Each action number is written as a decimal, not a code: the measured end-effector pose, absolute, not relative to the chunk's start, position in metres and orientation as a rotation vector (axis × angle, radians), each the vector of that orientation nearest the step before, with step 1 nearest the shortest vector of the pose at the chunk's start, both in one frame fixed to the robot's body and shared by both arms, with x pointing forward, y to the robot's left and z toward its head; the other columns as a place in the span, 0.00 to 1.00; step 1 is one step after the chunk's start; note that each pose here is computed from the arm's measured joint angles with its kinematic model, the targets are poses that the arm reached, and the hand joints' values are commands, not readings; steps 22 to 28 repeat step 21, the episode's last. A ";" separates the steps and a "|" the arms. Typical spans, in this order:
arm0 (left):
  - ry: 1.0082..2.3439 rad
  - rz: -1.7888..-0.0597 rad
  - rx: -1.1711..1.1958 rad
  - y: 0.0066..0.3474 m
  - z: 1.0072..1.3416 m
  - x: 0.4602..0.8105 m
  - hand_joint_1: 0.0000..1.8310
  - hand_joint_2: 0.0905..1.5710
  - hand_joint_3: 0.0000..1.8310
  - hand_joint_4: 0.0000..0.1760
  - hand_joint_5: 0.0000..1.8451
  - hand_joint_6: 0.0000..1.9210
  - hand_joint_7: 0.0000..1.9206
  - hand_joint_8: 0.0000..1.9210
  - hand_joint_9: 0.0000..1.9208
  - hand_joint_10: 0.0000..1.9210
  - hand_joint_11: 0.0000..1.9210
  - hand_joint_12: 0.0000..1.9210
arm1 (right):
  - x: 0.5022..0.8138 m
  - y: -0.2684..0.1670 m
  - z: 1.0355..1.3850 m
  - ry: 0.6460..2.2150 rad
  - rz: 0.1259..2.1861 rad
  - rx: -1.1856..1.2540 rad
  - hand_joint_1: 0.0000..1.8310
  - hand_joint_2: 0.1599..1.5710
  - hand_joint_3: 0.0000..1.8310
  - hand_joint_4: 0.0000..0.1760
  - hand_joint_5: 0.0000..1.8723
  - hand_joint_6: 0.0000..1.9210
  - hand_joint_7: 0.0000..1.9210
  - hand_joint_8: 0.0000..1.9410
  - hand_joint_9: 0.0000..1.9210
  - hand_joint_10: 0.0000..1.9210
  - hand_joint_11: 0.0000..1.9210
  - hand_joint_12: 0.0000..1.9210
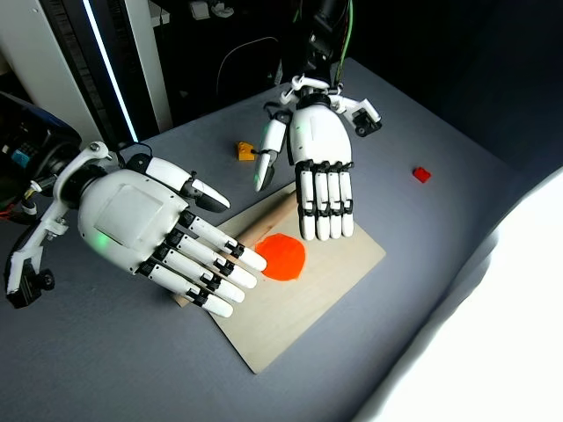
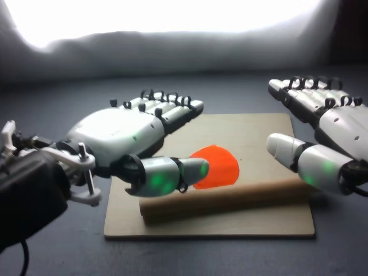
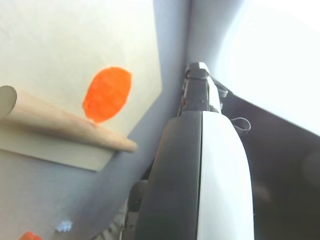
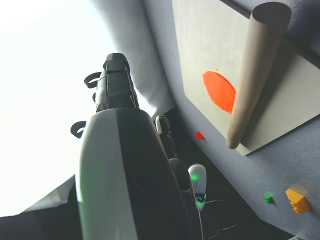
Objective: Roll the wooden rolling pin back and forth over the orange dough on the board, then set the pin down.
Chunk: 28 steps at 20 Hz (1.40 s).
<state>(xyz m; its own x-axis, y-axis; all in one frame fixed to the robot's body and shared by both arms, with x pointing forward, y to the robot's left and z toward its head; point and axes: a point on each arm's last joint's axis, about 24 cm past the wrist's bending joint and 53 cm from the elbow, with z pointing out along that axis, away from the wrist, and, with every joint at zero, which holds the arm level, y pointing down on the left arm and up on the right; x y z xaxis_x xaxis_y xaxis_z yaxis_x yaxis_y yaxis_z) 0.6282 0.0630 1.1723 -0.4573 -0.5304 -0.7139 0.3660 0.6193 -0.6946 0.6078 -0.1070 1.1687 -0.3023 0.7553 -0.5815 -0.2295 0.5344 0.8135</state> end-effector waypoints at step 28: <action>1.752 -1.103 -0.087 0.052 1.209 0.606 0.00 0.81 0.00 0.09 0.15 0.01 0.26 0.02 0.26 0.04 0.00 0.62 | 0.608 -0.127 1.186 1.643 1.044 0.379 0.00 0.82 0.00 0.00 0.21 0.06 0.25 0.04 0.21 0.09 0.00 0.69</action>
